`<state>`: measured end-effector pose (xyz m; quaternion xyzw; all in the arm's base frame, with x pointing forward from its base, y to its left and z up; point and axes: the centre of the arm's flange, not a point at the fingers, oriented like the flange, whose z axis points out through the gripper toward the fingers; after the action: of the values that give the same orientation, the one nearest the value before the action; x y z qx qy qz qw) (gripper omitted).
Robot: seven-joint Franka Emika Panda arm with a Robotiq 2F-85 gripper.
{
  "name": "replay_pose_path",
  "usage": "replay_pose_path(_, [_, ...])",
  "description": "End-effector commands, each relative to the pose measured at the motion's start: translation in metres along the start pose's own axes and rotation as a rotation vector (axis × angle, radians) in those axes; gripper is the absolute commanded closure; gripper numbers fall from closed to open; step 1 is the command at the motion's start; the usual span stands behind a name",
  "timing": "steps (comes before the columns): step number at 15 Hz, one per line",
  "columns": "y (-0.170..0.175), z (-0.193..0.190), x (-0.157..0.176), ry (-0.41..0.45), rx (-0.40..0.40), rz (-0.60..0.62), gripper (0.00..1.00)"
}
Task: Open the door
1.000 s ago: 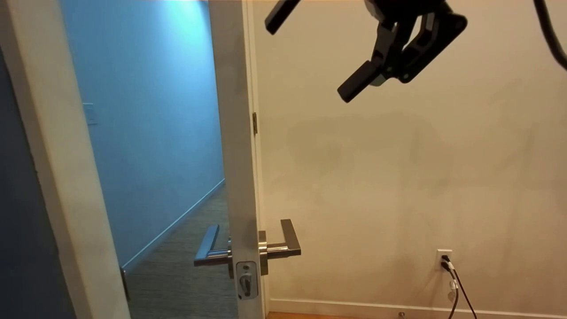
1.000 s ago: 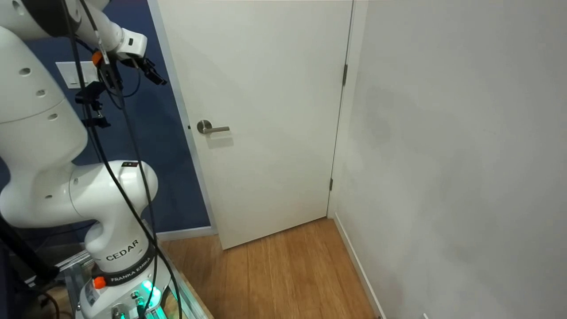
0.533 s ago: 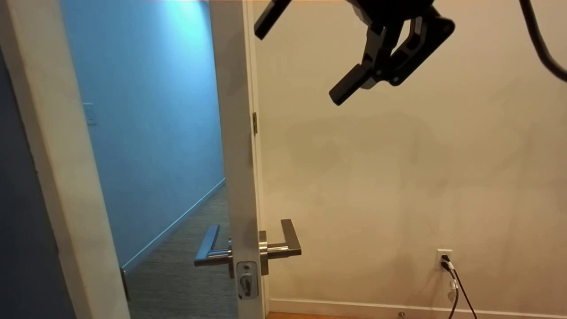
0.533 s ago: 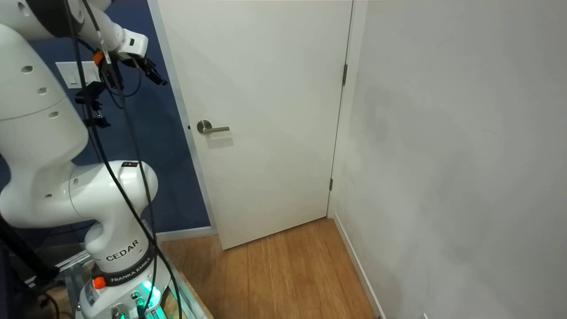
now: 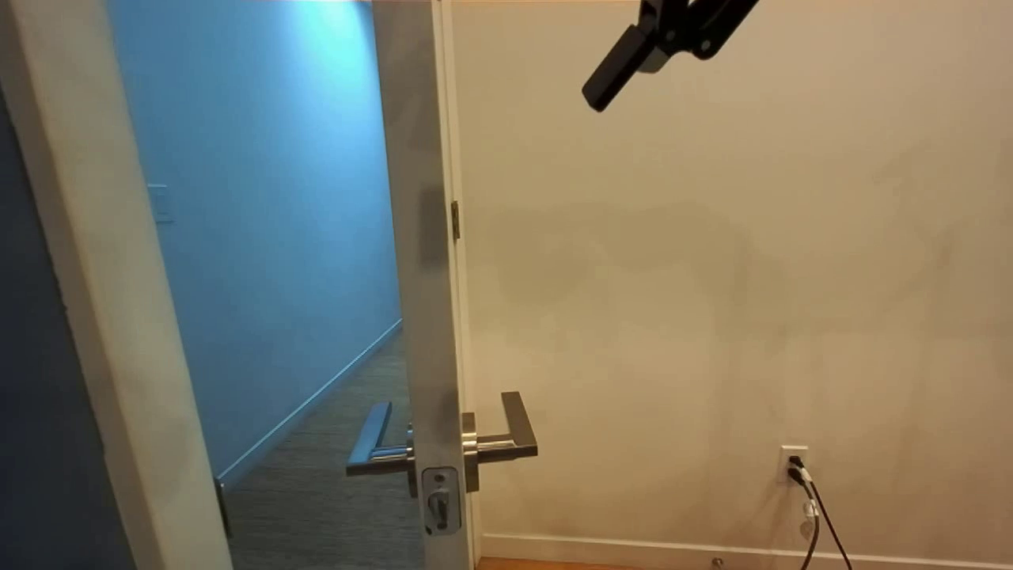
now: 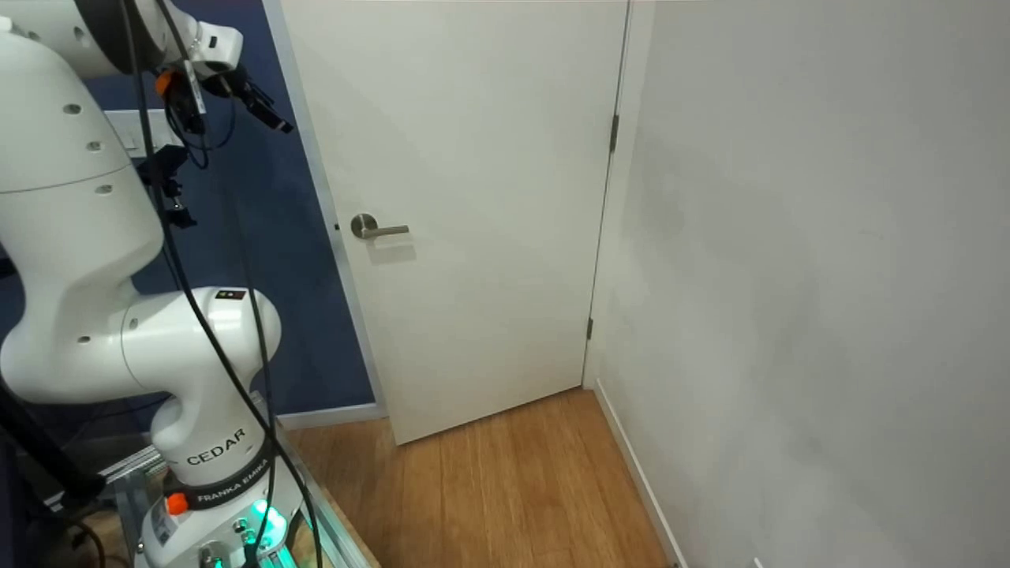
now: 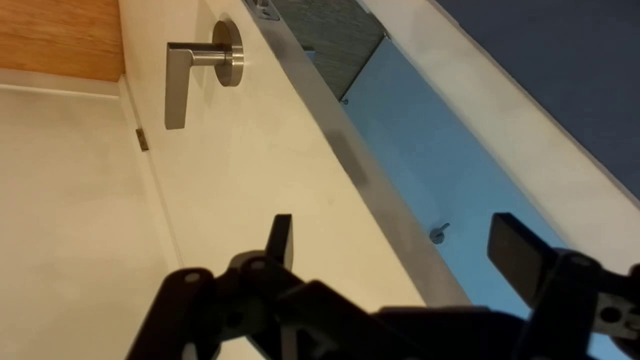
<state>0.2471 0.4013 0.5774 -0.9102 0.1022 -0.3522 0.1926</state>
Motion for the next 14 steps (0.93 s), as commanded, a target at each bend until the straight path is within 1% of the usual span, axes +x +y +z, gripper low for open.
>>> replay_pose_path(1, [-0.051, 0.006, 0.009, 0.066, -0.070, -0.106, 0.00])
replay_pose_path(4, [-0.063, 0.013, 0.012, 0.141, -0.145, -0.179, 0.00])
replay_pose_path(5, [-0.063, 0.021, 0.014, 0.155, -0.152, -0.195, 0.00])
replay_pose_path(9, [-0.057, 0.056, 0.028, 0.214, -0.225, -0.224, 0.00])
replay_pose_path(10, [-0.059, 0.062, 0.027, 0.217, -0.213, -0.244, 0.00])
replay_pose_path(12, [-0.066, 0.063, 0.026, 0.228, -0.214, -0.271, 0.00])
replay_pose_path(13, [-0.064, 0.067, 0.026, 0.230, -0.215, -0.280, 0.00])
replay_pose_path(14, [-0.063, 0.067, 0.027, 0.233, -0.231, -0.285, 0.00])
